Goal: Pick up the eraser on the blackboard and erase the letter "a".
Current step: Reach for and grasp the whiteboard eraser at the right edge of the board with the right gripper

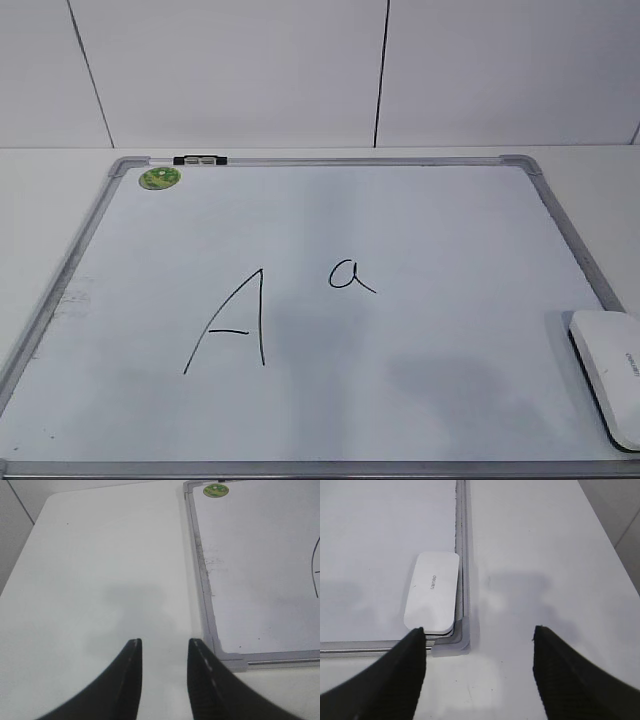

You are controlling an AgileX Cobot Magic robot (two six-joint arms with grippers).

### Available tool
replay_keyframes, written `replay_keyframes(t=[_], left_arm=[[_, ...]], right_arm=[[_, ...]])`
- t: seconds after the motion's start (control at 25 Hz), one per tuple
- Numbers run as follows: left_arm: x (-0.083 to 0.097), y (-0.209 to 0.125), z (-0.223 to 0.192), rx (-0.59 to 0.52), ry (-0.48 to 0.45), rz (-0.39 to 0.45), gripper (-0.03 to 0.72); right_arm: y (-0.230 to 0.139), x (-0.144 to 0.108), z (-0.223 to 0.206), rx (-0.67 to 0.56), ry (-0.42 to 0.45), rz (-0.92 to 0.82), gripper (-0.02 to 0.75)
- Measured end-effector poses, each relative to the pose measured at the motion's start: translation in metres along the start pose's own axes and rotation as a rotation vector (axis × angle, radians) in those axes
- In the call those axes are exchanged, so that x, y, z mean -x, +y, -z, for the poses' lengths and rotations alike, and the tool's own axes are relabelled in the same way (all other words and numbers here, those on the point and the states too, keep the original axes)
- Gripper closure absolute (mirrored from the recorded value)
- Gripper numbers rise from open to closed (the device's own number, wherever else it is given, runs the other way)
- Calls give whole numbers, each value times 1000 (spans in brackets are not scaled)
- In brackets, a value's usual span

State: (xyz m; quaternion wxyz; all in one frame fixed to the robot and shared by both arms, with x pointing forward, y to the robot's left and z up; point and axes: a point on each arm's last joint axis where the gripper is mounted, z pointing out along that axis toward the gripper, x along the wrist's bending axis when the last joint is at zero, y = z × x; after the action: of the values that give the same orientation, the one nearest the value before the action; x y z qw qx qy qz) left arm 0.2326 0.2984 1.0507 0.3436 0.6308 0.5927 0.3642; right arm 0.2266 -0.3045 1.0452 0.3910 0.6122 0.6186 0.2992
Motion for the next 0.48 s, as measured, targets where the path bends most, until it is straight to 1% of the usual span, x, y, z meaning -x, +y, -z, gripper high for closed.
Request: replay_keyframes(t=[0.48], left_arm=[[0,0,0,0,0,0,454]], right_arm=[[0,0,0,0,0,0,230]])
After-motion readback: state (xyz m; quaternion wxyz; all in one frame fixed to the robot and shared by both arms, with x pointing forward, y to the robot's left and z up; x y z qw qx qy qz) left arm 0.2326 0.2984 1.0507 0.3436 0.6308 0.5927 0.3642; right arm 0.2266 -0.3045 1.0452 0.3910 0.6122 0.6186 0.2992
